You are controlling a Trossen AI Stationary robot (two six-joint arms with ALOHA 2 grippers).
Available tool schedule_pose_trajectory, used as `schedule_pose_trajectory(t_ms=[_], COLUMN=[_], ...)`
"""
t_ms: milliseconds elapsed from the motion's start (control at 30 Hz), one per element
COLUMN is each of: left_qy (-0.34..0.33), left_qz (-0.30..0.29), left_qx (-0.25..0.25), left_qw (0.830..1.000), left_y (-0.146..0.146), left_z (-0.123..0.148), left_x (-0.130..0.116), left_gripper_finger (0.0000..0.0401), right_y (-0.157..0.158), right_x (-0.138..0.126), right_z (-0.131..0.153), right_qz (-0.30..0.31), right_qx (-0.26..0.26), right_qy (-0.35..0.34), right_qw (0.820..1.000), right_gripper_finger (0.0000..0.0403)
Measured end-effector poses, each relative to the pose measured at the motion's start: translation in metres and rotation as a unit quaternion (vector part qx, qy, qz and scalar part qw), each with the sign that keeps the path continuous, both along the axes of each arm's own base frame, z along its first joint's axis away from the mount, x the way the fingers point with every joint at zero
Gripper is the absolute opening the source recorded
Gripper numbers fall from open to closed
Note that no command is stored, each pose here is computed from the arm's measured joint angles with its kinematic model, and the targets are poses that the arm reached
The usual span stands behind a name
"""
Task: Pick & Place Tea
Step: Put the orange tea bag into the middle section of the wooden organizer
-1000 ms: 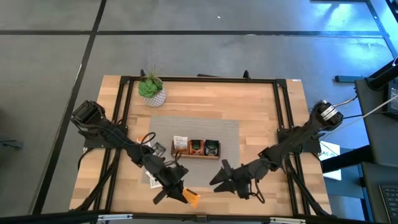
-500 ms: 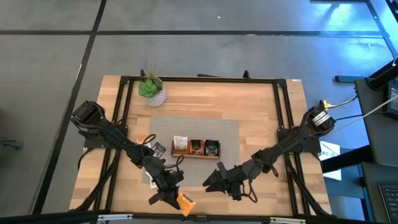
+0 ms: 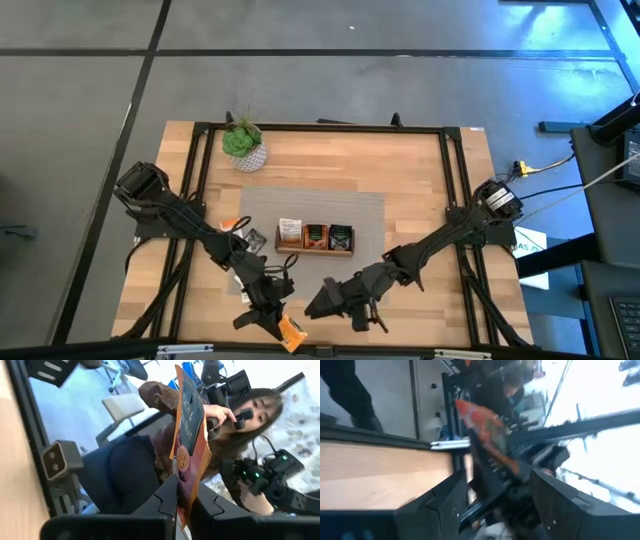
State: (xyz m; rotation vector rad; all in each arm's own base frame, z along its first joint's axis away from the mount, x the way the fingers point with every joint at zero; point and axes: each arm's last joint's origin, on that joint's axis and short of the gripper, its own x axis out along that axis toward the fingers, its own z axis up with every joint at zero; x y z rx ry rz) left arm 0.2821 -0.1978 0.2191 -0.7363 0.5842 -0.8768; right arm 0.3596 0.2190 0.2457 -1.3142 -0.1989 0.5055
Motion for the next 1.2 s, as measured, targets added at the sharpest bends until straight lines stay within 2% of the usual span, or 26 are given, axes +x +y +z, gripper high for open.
schedule_pose_trajectory(t_ms=[200, 367, 833, 1200], left_qy=[0.002, 0.006, 0.013, 0.013], left_qz=[-0.015, -0.030, -0.043, -0.032], left_qx=[-0.002, -0.002, 0.000, 0.001], left_qw=[1.000, 1.000, 0.999, 0.999], left_y=[-0.001, -0.001, -0.004, 0.001], left_z=[0.000, -0.001, -0.002, -0.002], left_x=[-0.001, -0.002, -0.005, -0.001], left_gripper_finger=[0.0019, 0.0020, 0.0020, 0.0020], right_y=[0.013, 0.021, 0.017, 0.008], right_x=[0.019, 0.033, 0.041, 0.046], right_z=[-0.005, -0.002, 0.001, 0.000], right_qz=[0.032, 0.033, 0.062, 0.086], right_qx=[-0.061, -0.078, -0.071, -0.054], right_qy=[-0.031, -0.059, -0.060, -0.050], right_qw=[0.997, 0.995, 0.994, 0.994], right_gripper_finger=[0.0198, 0.0181, 0.0148, 0.0120])
